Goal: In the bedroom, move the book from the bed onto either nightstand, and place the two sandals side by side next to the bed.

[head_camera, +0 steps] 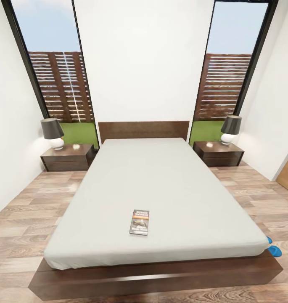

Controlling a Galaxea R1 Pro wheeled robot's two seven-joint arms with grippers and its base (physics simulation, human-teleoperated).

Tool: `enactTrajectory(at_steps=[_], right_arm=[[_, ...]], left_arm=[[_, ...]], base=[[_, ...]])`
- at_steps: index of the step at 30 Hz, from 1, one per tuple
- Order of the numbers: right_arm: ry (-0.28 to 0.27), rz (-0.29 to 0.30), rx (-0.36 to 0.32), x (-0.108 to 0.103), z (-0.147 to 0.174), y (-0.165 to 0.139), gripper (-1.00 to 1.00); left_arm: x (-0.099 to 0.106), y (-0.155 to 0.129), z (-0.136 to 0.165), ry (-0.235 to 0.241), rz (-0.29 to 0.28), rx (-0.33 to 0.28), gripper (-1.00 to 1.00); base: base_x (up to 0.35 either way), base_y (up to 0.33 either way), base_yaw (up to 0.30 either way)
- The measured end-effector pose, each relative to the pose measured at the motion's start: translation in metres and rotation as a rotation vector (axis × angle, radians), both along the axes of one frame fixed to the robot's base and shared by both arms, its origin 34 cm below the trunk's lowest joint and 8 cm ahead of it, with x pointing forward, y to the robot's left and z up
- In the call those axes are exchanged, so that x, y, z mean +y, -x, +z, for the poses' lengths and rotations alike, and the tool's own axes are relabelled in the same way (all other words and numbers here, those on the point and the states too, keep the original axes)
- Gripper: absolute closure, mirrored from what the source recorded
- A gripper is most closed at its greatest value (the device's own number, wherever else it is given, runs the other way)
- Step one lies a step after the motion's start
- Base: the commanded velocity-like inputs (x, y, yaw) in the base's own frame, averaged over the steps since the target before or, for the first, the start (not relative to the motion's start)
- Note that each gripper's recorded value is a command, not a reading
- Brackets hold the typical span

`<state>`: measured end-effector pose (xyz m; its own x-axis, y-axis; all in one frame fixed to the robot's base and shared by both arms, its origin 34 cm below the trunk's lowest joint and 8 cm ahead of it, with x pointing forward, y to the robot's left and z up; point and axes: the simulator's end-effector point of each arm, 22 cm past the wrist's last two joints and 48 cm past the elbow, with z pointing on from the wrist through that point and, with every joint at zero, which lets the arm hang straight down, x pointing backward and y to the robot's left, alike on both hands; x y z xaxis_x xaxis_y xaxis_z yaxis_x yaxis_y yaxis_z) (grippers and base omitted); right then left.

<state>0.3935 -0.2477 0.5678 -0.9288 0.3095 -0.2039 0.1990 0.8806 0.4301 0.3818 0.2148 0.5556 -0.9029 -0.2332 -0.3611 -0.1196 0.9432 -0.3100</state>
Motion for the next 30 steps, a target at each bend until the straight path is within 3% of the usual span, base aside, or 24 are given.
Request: enactTrajectory(at_steps=[30], right_arm=[[-0.003, -0.004, 0.002, 0.0, 0.037, 0.006, -1.0]], left_arm=[[0.0, 0.006, 0.037, 0.0, 0.0, 0.001, -1.0]], base=[[0.0, 0.0, 0.0]])
